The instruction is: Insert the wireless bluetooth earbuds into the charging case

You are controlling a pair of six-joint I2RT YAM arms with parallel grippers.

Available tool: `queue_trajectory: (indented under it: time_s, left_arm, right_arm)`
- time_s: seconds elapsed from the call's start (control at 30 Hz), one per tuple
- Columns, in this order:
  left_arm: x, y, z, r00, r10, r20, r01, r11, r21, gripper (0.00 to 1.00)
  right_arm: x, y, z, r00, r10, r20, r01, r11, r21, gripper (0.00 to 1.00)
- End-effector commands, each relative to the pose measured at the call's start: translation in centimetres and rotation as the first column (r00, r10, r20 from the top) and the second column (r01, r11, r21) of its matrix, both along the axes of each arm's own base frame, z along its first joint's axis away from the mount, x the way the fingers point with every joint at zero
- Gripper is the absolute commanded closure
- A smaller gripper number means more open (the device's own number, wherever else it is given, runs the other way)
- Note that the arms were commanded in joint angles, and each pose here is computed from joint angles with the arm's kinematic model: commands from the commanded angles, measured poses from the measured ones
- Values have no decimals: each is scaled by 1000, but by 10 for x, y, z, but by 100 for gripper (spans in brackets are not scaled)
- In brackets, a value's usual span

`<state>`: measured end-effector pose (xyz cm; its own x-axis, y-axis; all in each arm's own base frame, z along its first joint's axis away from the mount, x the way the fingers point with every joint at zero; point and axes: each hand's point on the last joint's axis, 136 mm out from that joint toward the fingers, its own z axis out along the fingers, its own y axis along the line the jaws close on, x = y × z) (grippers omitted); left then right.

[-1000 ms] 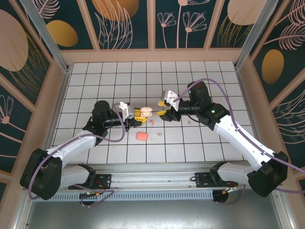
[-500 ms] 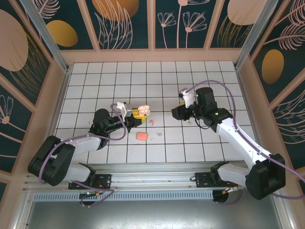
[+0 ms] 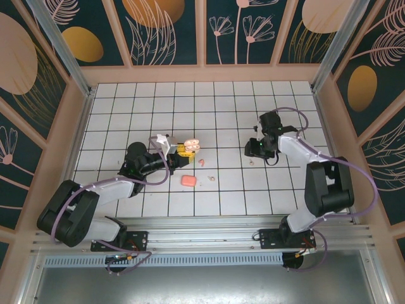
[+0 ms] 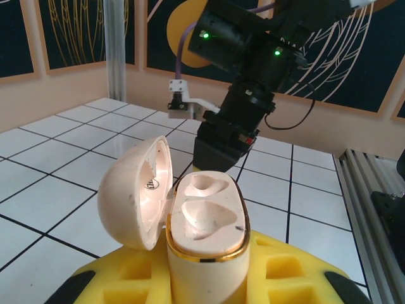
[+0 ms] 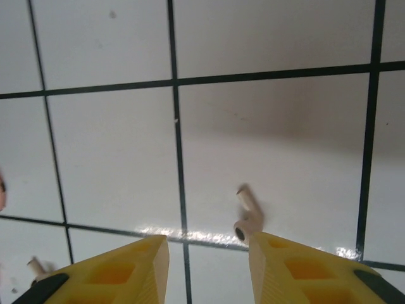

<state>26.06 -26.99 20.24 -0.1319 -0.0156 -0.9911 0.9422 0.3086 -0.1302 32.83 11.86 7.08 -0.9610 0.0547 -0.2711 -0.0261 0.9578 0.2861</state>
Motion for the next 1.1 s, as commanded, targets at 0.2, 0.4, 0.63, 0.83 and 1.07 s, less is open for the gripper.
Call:
queue_trajectory:
  time_s: [0.2, 0.4, 0.63, 0.83, 1.07]
  left_arm:
    - [2, -4, 10, 999, -14, 49, 12, 1000, 23, 89]
    - [5, -5, 14, 999, -9, 53, 8, 1000, 20, 89]
    - [5, -5, 13, 999, -9, 46, 8, 1000, 21, 89]
    - [5, -3, 11, 999, -2, 40, 0, 1000, 31, 89]
    - [2, -3, 10, 999, -7, 37, 6, 999, 37, 89]
  right_arm:
    - [19, -9, -33, 997, -11, -79, 3, 994, -112, 62]
    - [21, 6, -41, 994, 32, -100, -38, 997, -60, 62]
    - [6, 20, -52, 983, 99, -152, -107, 993, -41, 64]
    - [-11, 33, -50, 960, 208, -185, -225, 971, -79, 65]
    - [-31, 33, -48, 940, 244, -237, -278, 953, -123, 66]
